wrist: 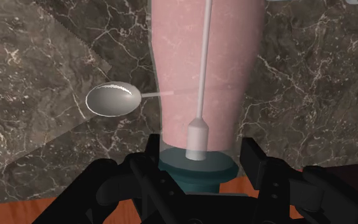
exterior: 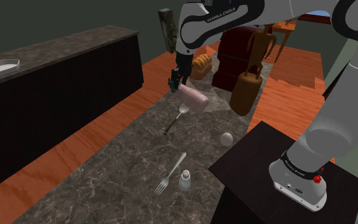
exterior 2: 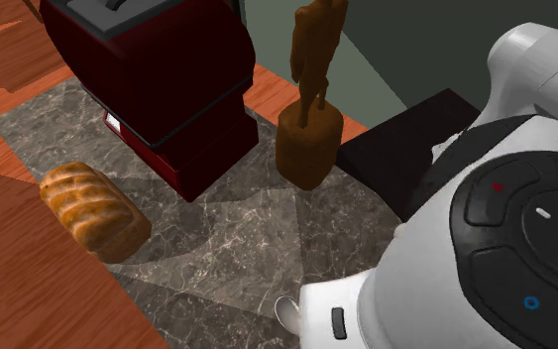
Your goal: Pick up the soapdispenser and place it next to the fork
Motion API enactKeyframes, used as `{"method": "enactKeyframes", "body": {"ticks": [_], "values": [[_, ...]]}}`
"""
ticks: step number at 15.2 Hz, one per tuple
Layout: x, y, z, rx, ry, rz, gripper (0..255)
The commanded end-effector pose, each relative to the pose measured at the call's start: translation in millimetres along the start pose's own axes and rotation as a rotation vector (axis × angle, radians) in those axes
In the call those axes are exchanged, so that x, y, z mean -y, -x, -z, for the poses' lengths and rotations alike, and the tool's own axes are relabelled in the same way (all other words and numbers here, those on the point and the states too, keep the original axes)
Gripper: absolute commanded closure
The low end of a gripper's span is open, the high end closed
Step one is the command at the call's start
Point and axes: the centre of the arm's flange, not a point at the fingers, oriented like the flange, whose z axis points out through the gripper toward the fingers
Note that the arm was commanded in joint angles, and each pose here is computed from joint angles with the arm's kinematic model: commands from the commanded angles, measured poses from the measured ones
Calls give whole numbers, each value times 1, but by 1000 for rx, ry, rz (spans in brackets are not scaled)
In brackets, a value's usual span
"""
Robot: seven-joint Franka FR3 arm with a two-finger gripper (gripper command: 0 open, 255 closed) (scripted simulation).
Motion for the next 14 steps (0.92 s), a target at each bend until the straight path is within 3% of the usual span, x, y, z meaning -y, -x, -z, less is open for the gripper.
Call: {"method": "enactKeyframes", "body": {"ticks": [1, 14], "values": [[27, -1, -1, 0, 0, -2, 255], [198, -4, -24, 0, 0, -2, 255]]}}
